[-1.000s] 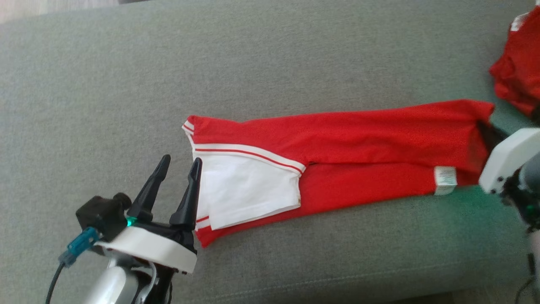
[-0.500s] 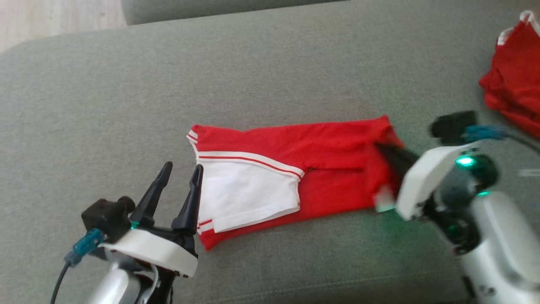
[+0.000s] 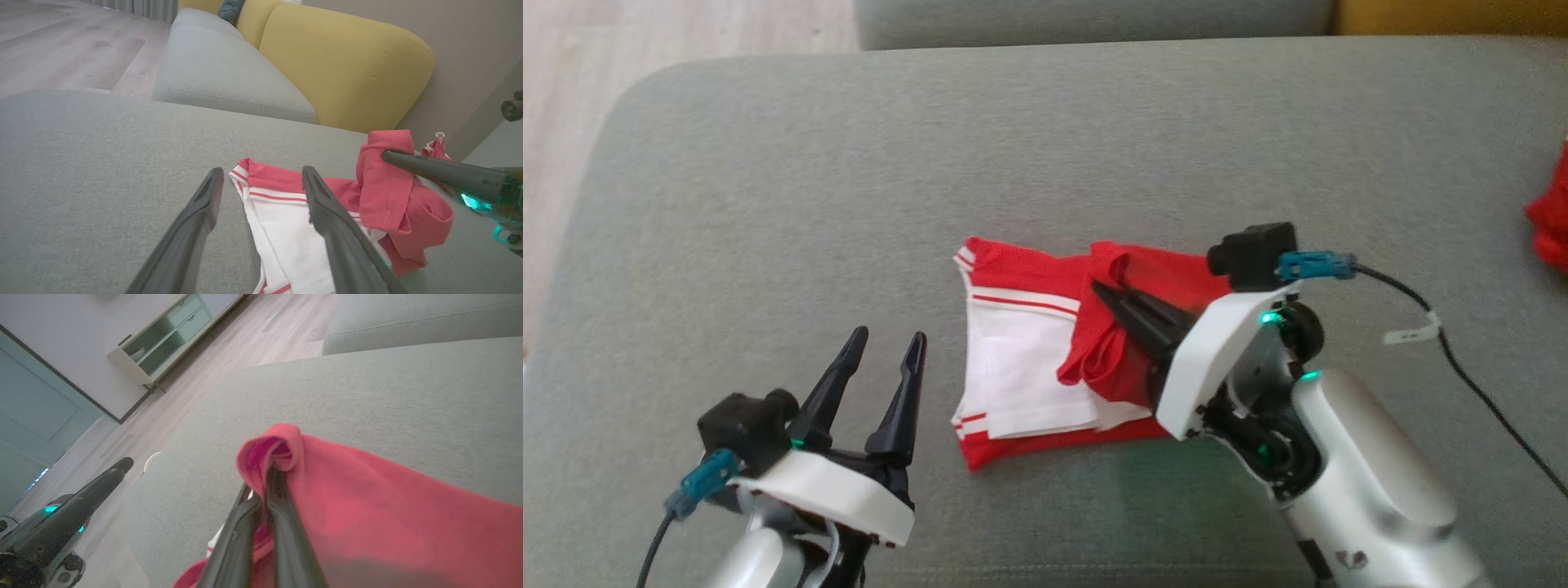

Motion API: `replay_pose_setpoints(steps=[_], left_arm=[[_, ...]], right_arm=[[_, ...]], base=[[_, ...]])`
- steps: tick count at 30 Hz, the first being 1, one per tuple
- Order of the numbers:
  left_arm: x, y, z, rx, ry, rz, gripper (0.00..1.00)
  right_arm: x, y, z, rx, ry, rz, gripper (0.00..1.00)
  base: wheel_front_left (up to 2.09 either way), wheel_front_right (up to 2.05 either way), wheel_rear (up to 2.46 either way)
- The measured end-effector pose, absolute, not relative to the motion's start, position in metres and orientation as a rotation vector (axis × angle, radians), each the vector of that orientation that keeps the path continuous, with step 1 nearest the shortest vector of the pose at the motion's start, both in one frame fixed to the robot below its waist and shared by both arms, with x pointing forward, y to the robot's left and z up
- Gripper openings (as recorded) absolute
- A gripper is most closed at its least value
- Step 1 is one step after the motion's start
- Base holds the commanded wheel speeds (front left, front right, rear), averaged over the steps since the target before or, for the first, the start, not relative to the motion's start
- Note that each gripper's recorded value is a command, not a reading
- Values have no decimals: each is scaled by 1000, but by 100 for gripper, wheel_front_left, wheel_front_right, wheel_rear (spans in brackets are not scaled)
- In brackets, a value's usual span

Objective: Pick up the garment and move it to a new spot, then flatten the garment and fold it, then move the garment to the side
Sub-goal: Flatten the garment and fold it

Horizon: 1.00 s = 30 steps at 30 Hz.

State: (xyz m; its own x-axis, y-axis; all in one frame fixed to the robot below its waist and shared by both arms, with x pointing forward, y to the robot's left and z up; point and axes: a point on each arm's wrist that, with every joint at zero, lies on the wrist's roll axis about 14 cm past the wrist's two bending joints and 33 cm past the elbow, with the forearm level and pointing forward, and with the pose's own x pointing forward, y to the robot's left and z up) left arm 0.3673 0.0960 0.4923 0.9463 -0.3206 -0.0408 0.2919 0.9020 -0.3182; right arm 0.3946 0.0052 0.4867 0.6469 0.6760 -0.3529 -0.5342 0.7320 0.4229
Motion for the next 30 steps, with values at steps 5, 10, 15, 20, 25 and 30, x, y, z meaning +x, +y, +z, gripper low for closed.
replay_pose_setpoints(steps=[5, 10, 15, 20, 25, 30], left_arm=[[361, 110, 491, -312, 90, -269, 100], [355, 120, 488, -315, 94, -229, 100], [349, 127, 485, -319, 97, -201, 100], [346, 134, 481, -320, 103, -172, 100], [345, 135, 479, -325, 108, -162, 100], [347, 132, 477, -325, 113, -170, 100]], right_arm=[[390, 32, 474, 290, 564, 759, 0], [393, 48, 464, 269, 594, 795, 0], [395, 67, 458, 269, 613, 841, 0], [397, 77, 448, 242, 639, 860, 11], [406, 76, 442, 243, 629, 837, 100], [413, 72, 444, 270, 602, 811, 100]], base=[[0, 0, 0], [0, 0, 0], [0, 0, 0], [0, 0, 0], [0, 0, 0], [0, 0, 0]])
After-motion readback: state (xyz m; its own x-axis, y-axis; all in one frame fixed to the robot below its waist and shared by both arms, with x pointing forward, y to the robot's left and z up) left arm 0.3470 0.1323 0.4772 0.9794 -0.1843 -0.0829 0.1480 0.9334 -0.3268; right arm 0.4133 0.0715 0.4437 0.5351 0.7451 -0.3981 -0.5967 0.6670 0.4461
